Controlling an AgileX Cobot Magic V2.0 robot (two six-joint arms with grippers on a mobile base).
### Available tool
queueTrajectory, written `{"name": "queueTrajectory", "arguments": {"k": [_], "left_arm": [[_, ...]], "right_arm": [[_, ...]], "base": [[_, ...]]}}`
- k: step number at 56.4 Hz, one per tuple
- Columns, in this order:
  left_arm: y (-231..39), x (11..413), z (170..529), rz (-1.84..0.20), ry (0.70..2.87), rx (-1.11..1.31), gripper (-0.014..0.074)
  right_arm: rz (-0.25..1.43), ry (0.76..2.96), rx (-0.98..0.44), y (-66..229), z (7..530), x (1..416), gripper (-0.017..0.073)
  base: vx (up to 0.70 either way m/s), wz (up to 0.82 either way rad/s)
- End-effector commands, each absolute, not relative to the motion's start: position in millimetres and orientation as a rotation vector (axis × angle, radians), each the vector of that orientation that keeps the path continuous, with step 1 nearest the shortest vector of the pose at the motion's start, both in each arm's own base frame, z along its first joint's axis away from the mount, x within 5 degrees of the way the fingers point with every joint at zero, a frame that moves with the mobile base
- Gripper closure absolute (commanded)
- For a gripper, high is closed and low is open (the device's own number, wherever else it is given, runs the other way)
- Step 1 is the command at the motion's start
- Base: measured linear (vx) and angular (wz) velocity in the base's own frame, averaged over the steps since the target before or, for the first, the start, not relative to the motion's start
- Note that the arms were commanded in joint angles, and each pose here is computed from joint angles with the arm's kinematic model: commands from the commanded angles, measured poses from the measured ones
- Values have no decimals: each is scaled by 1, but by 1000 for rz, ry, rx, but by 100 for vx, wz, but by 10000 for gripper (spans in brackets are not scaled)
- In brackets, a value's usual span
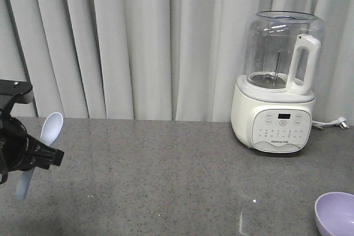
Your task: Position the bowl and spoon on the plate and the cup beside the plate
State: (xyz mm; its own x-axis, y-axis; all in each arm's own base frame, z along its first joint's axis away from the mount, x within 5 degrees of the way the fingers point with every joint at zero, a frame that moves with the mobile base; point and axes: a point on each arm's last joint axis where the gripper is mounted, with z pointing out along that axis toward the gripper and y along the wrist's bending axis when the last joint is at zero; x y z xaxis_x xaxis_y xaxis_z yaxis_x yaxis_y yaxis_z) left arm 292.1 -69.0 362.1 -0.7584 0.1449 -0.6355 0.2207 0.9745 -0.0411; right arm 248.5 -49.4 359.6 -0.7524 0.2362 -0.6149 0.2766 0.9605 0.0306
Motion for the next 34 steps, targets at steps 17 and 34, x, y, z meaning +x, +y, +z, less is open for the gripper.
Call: {"name": "queueTrajectory", "arguments": {"k": [17,34], "left_arm": [[-68,285,383,-148,2360,257,600],[-67,285,383,-129,2359,263,600]], "right_arm": [[-183,2418,450,-91,342,278,62],[-167,2545,465,-100,297,308,62]], "base": [[0,0],[0,0]]}}
